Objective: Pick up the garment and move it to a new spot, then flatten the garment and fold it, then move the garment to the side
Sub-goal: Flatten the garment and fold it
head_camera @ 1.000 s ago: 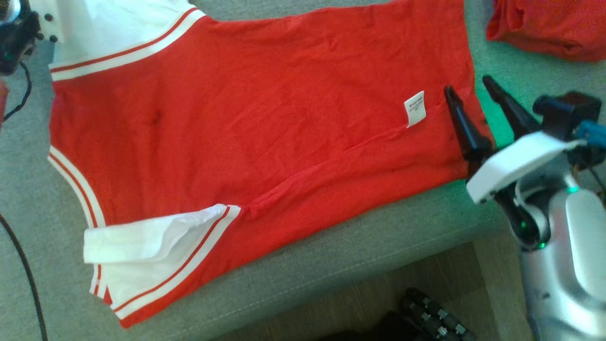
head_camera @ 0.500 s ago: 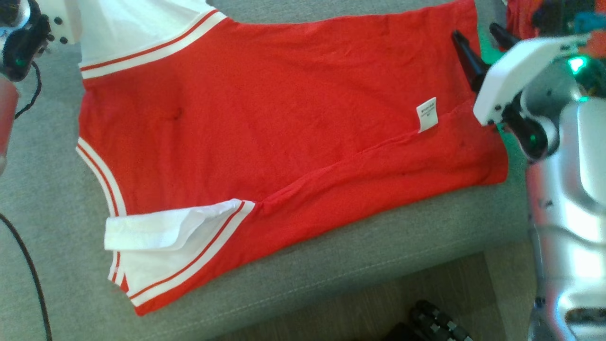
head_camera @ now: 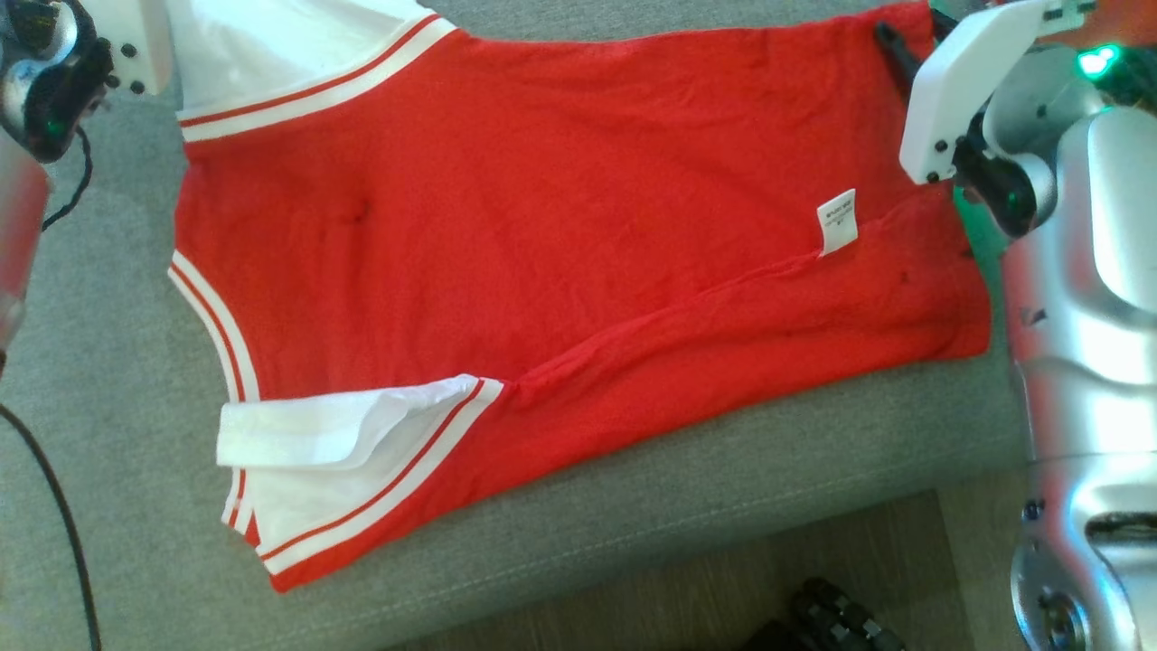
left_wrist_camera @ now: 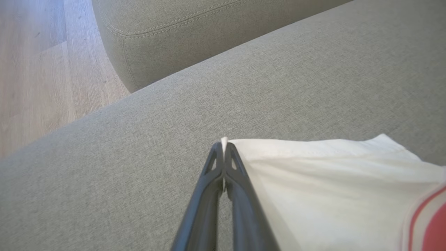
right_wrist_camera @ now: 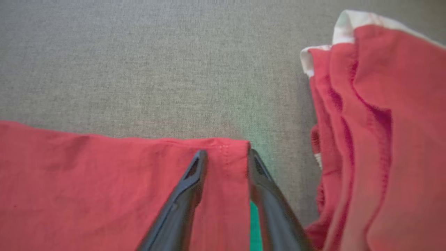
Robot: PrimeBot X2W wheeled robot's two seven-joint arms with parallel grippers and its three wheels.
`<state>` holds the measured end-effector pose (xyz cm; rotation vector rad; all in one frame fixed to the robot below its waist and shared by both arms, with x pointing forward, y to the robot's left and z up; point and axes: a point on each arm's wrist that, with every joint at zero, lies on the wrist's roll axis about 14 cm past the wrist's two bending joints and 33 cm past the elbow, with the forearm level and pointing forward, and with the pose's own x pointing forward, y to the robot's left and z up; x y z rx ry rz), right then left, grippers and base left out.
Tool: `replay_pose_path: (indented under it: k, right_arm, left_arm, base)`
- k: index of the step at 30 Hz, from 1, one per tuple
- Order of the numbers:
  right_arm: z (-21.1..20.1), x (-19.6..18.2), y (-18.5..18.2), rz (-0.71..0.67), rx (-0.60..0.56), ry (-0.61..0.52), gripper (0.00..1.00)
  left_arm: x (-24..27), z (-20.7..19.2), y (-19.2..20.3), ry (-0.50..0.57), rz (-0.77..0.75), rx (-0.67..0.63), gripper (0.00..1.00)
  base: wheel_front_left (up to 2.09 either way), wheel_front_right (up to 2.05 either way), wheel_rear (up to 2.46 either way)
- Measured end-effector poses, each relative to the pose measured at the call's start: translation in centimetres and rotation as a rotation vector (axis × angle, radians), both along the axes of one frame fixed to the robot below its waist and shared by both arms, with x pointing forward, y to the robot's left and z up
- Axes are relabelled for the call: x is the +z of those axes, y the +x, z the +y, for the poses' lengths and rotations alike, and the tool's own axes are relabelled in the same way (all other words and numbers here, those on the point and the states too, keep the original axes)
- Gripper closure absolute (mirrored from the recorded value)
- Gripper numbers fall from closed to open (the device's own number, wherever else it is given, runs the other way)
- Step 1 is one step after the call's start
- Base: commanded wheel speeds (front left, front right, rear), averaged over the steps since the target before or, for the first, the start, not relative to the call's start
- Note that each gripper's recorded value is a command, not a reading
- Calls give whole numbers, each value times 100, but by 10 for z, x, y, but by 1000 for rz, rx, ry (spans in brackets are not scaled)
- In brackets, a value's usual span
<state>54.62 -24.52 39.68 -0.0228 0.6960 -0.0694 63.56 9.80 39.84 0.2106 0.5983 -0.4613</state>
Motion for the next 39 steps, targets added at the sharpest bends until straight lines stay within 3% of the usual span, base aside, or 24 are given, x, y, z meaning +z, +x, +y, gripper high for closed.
replay_pose_path:
  k: [3,4,7,9,17,30,39]
  right_arm:
    - [-1,3,4,-6,2,-9,57]
    - [0,4,6,-8,2,-9,66]
    - [0,2,7,-2,2,-12,80]
    - [0,-2,6,11,0,-12,100]
    - [0,3,21,-32,-6,-15,100]
    - [11,49,72,-303,-2,45,100]
    - [13,54,52,-323,33,96,100]
  left_arm:
    - [0,0,0,0,-4,-1,100]
    - [0,1,0,0,-5,0,100]
    - [-1,2,-1,4,-3,1,100]
    - [-2,4,-1,5,1,-1,100]
    - [0,8,0,-21,-40,7,100]
    - [79,19,32,-149,-429,28,100]
    - [95,17,-15,-297,-490,-7,100]
  base:
    - [0,0,0]
    - [0,0,0]
    - [0,0,0]
    - [0,0,0]
    - [0,0,0]
    - [0,0,0]
    - [0,0,0]
